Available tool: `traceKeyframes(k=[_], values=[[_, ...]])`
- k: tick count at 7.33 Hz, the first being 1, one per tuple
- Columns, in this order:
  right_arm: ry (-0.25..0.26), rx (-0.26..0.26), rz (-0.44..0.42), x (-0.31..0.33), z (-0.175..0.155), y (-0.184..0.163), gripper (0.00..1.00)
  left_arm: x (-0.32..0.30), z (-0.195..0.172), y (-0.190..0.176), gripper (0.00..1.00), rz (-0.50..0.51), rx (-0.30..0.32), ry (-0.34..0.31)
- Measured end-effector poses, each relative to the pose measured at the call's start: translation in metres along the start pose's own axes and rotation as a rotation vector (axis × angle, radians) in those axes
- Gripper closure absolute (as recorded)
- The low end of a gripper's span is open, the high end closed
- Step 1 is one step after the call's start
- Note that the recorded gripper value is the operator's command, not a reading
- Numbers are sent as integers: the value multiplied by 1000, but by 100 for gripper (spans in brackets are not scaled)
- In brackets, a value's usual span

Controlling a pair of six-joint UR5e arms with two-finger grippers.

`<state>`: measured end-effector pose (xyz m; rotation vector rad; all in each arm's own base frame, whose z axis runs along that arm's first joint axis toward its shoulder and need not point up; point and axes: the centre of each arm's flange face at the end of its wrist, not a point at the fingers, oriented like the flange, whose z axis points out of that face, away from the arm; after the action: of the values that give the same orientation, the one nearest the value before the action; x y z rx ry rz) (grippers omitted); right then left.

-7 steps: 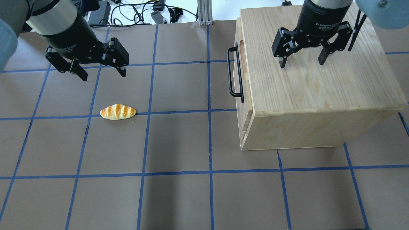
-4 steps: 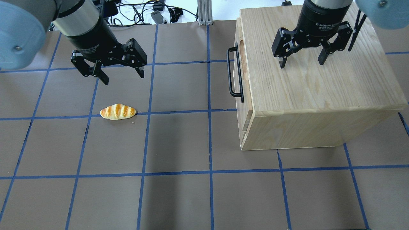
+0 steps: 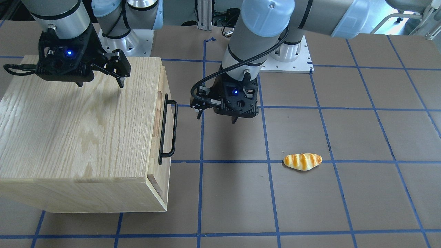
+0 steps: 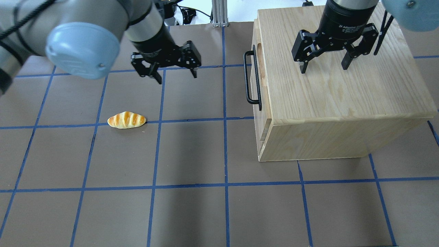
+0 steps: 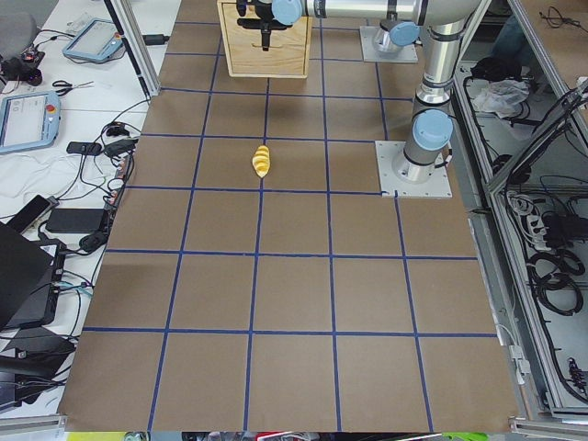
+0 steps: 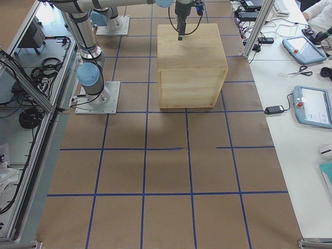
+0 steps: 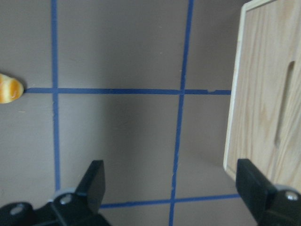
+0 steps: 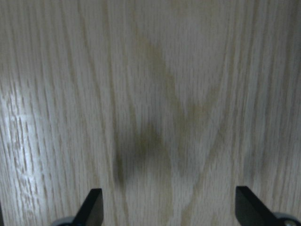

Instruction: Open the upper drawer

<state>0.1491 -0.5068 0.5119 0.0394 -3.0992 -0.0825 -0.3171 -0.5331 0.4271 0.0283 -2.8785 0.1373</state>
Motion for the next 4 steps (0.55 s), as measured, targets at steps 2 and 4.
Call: traceKeyframes(k=[2,4], values=[[0,0,0,0,0,0,0,27,31,-2,0,18,12,73],[0,1,0,0,0,0,0,33,52,-1,0,29,1,87]])
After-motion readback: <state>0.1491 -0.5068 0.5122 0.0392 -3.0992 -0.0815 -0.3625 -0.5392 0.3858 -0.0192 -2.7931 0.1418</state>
